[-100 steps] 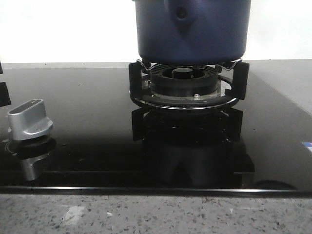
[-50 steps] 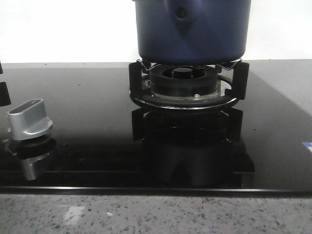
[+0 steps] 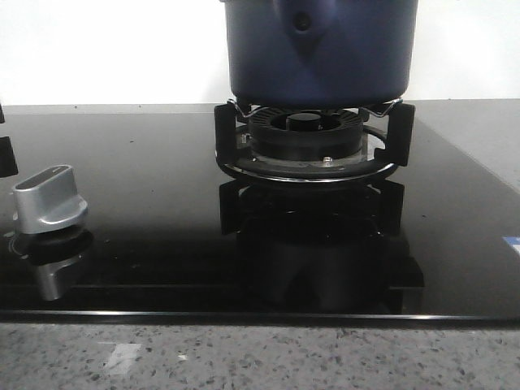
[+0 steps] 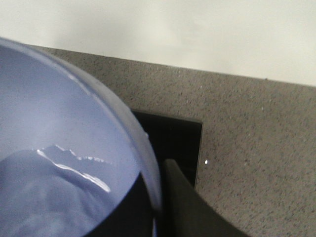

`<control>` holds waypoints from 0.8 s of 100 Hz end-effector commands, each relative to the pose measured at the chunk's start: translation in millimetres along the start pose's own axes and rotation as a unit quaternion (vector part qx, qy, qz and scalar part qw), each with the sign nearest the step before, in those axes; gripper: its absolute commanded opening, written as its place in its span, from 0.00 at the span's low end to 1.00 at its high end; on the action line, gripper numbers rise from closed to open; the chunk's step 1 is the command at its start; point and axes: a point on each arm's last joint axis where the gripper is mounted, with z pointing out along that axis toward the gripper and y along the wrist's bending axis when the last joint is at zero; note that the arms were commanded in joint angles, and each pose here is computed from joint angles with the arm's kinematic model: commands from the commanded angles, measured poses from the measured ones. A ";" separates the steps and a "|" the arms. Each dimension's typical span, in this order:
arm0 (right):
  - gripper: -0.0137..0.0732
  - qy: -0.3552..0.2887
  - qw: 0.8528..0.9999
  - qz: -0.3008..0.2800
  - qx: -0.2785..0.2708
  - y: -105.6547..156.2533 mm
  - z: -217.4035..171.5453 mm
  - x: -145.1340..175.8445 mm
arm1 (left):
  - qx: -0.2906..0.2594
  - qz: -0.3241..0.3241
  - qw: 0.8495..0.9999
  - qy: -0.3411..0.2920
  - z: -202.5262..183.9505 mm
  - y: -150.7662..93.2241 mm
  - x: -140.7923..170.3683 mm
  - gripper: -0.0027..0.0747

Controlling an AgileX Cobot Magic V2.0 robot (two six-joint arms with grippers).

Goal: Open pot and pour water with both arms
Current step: 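Tilt the bowl with the right gripper to pour water into the pot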

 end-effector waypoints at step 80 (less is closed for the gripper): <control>0.11 -0.117 0.961 -0.179 0.175 47.6 1.6 -21.0 | 0.016 -0.005 0.998 -0.059 -4.8 -8.5 -22.9 0.44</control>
